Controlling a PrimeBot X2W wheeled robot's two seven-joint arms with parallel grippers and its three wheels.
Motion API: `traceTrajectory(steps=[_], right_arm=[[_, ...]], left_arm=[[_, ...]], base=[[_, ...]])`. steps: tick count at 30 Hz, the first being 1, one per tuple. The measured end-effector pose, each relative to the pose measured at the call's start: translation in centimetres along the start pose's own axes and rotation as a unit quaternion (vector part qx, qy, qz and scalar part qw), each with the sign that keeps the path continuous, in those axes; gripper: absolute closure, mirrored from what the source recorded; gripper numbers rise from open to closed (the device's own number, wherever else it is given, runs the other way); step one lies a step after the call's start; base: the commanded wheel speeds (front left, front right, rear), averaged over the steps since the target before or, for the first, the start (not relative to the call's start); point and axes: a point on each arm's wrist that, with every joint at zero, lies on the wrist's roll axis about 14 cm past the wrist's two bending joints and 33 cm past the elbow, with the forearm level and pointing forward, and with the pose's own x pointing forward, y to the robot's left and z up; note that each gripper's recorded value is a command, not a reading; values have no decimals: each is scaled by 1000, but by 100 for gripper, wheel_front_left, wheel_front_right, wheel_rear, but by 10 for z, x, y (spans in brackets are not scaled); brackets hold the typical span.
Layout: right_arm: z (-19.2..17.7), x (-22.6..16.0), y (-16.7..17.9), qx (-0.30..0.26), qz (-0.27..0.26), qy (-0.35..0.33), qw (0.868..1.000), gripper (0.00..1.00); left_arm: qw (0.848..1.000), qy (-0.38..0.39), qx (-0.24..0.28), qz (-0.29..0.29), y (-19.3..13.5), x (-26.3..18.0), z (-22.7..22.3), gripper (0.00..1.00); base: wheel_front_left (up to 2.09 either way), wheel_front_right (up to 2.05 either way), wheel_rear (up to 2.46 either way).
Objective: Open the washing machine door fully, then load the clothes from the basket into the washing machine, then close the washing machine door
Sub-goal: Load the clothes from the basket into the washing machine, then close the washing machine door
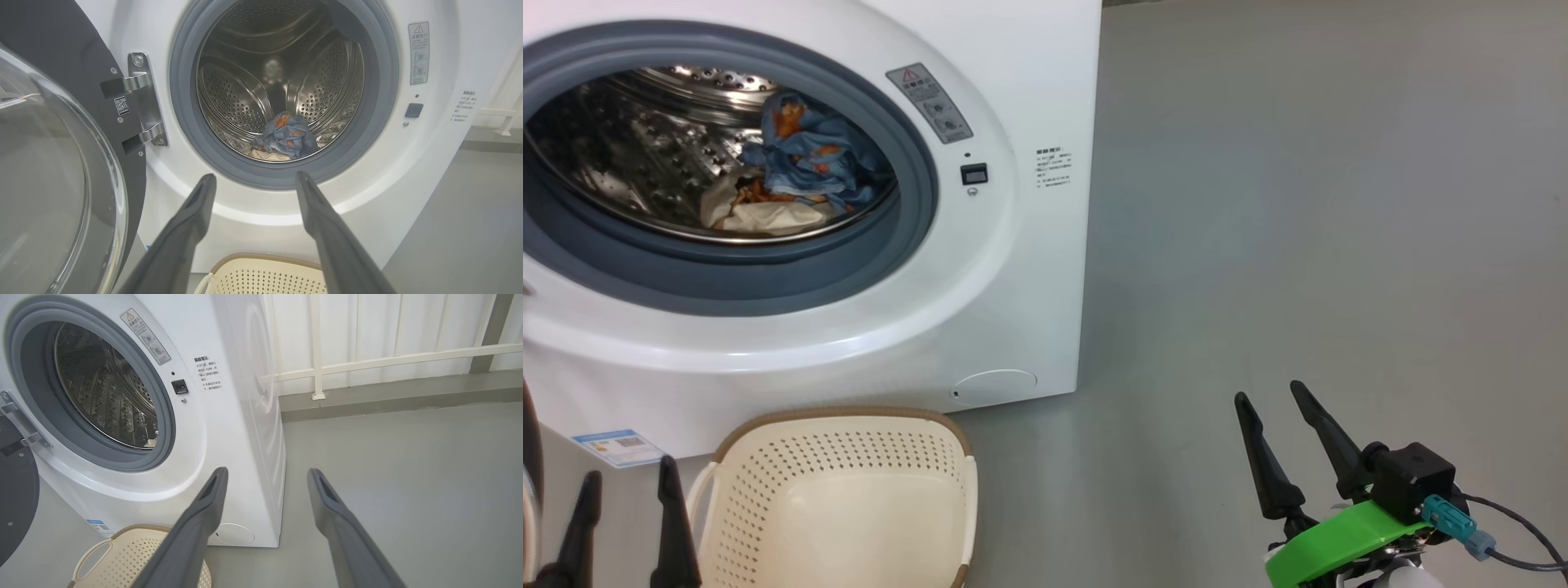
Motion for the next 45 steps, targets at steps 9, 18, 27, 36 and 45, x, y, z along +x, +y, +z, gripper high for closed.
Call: traceTrajectory(steps=[9,18,27,36,45], right_arm=[[7,2,5,-6,9,-11,1000,0],[13,-2,9,-6,14,-19,1000,0],[11,-6,9,-9,13,-15,1000,0],[12,-6,10,-9,14,-17,1000,0],[12,-7,9,-10,13,-17,1000,0]], left_arm=[[1000,11,4,14,7,-16,-4,0],[1000,13,0,18,8,-27,-5,0],[1000,15,5,16,7,-31,-6,0],[1000,13,4,13,7,-31,-5,0],[1000,14,7,11,5,-31,-5,0]], base=[[0,0,0],[0,0,0],[0,0,0],[0,0,0],[0,0,0]])
